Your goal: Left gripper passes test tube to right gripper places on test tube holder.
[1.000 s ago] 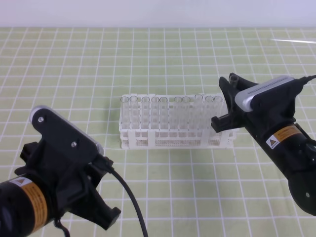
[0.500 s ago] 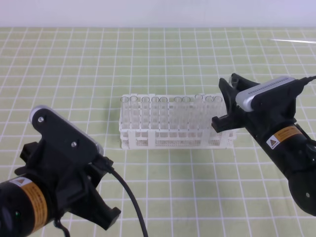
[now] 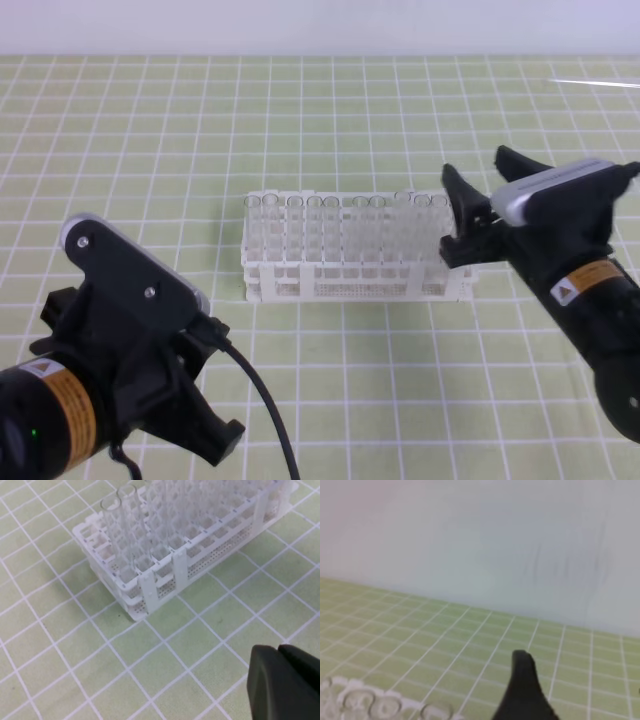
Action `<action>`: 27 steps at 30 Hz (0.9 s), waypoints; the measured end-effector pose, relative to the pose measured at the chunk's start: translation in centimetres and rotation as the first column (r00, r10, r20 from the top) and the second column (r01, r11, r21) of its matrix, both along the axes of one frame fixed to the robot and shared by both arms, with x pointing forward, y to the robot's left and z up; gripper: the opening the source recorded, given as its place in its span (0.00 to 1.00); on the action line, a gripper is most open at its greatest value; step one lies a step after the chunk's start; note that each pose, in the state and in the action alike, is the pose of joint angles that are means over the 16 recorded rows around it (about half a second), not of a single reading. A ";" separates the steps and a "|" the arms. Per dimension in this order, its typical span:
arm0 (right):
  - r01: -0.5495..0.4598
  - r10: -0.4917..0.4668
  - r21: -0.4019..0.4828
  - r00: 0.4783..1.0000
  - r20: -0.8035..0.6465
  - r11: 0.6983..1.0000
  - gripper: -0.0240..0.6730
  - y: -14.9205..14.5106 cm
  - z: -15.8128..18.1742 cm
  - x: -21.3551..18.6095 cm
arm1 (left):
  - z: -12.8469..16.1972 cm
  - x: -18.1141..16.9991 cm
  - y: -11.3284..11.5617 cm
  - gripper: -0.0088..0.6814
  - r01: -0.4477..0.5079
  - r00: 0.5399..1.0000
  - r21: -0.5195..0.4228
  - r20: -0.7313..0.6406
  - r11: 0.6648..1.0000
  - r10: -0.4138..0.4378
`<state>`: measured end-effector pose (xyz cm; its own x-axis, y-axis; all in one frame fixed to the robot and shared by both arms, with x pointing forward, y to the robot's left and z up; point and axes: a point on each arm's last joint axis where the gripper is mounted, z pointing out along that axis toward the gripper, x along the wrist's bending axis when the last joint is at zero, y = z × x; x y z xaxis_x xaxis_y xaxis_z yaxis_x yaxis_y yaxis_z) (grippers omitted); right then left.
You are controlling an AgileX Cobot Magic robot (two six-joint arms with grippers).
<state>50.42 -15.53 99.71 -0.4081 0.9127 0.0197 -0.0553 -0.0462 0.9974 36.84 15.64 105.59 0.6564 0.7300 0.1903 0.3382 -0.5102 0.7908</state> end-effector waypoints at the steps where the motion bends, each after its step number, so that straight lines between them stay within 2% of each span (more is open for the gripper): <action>1: 0.001 -0.001 0.007 1.000 0.010 1.000 0.09 -0.2 0.4 -0.2 | 0.0 0.0 0.0 0.01 0.000 1.000 0.000 0.000 1.000 0.000; 7: -0.017 0.014 0.039 0.996 0.084 0.999 0.07 -1.3 3.6 -2.5 | 0.0 0.0 0.0 0.01 0.000 1.000 0.000 0.000 1.000 0.000; 11: -0.037 0.033 0.030 0.993 0.118 0.999 0.05 -2.3 6.3 -4.7 | 0.0 0.0 0.0 0.01 0.000 1.000 0.000 0.000 1.000 0.000; 18: -0.061 0.068 -0.071 0.992 0.104 0.996 0.03 -4.4 9.5 -9.0 | 0.0 0.0 0.0 0.01 0.000 1.000 0.000 0.000 1.000 0.000; 27: -0.030 0.035 -0.194 0.999 0.024 0.981 0.03 -7.2 10.5 -12.5 | 0.0 0.0 0.0 0.01 0.000 1.000 0.000 0.000 1.000 0.000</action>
<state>37.95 -22.77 110.17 -0.4353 0.8846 -0.1675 -0.0843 0.1452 0.9858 36.84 15.64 105.59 0.6564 0.7300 0.1904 0.3381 -0.5103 0.7908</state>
